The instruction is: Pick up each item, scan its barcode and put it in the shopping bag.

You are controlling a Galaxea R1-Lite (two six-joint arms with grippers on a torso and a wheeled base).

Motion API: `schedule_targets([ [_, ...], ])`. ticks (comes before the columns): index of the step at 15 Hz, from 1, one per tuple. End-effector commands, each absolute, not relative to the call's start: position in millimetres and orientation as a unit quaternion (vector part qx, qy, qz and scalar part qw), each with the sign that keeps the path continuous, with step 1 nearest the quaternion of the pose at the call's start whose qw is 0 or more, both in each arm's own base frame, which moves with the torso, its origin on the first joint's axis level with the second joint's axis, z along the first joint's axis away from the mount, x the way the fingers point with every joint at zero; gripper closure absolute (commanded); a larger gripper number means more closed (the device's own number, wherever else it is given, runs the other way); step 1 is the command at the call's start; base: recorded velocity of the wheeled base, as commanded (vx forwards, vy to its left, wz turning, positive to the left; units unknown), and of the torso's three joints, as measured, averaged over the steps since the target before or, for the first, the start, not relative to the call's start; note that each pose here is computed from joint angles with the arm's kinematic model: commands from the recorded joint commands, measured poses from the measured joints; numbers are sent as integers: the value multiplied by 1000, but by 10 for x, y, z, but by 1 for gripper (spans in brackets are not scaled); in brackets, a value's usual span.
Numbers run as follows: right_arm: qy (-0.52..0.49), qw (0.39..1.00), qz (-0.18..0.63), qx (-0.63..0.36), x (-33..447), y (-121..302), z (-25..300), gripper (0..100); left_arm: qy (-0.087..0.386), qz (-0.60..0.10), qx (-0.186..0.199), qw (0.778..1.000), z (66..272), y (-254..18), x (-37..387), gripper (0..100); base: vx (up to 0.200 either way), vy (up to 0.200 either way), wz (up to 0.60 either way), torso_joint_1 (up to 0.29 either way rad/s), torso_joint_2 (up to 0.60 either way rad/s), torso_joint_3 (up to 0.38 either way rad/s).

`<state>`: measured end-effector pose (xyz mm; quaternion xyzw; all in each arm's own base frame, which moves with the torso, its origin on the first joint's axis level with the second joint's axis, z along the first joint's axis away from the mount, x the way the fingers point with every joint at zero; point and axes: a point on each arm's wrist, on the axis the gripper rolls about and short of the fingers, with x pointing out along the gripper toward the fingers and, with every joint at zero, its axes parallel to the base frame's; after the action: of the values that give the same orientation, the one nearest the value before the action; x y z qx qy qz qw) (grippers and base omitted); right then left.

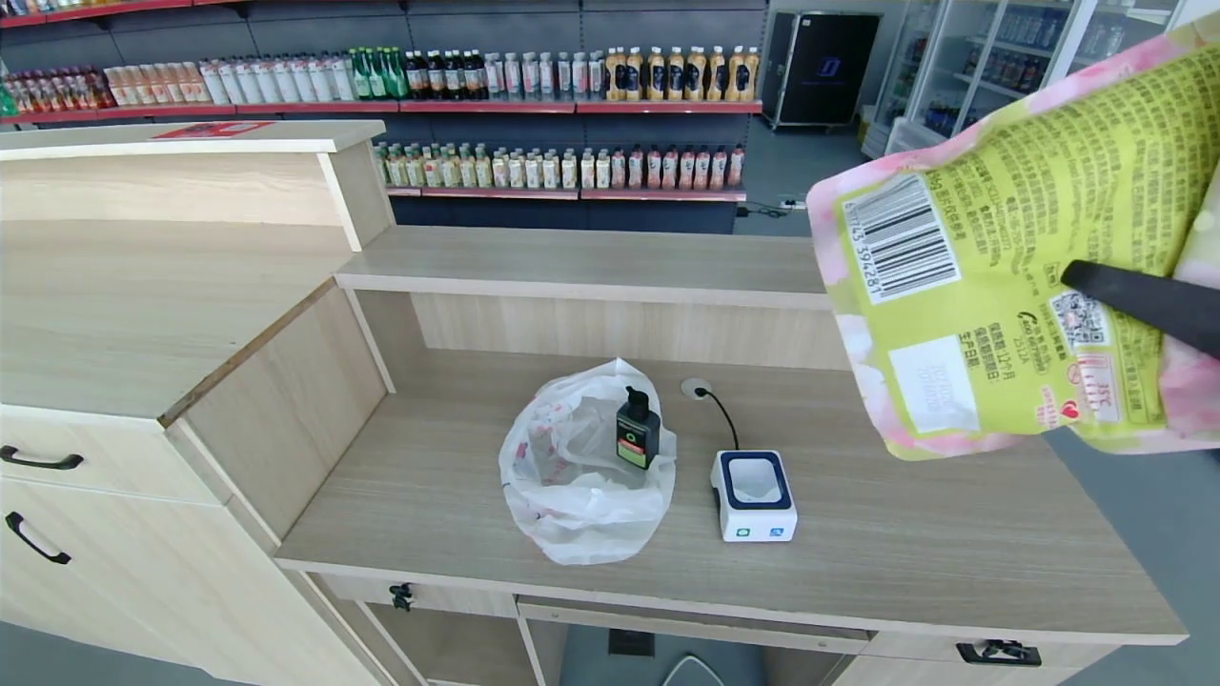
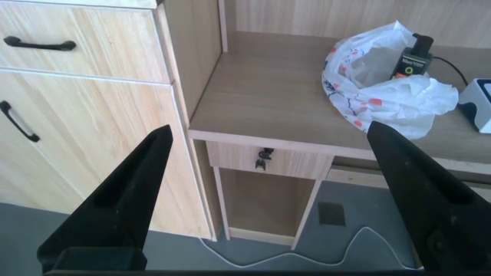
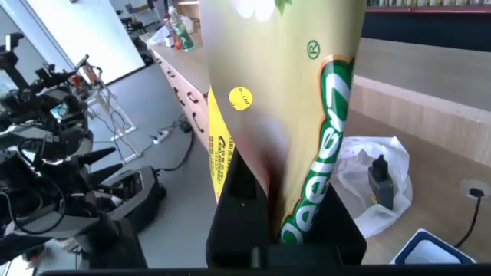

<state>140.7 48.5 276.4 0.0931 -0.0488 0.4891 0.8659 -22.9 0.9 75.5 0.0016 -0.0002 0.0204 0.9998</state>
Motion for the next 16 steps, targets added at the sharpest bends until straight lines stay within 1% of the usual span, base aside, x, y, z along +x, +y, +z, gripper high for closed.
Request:
schedule_targets([
  [1, -44, 841, 531, 95, 1211, 601, 2694, 100, 0, 21, 2, 1000, 755, 9, -228, 0, 0, 0, 0, 0, 0, 0],
  [3, -48, 821, 562, 86, 937, 589, 2680, 100, 0, 21, 2, 1000, 755, 9, -228, 0, 0, 0, 0, 0, 0, 0],
  [5, -57, 818, 569, 65, 839, 572, 2702, 100, 0, 21, 2, 1000, 755, 9, -228, 0, 0, 0, 0, 0, 0, 0],
  [9, -59, 820, 567, 56, 701, 509, 2811, 100, 0, 21, 2, 1000, 755, 9, -228, 0, 0, 0, 0, 0, 0, 0],
  [11, -76, 818, 568, 46, 550, 443, 2972, 100, 0, 21, 2, 1000, 755, 9, -228, 0, 0, 0, 0, 0, 0, 0],
  [14, -77, 830, 551, 32, 468, 405, 3046, 100, 0, 21, 2, 1000, 755, 9, -228, 0, 0, 0, 0, 0, 0, 0],
  [16, -76, 827, 557, 29, 413, 392, 3036, 100, 0, 21, 2, 1000, 755, 9, -228, 0, 0, 0, 0, 0, 0, 0],
])
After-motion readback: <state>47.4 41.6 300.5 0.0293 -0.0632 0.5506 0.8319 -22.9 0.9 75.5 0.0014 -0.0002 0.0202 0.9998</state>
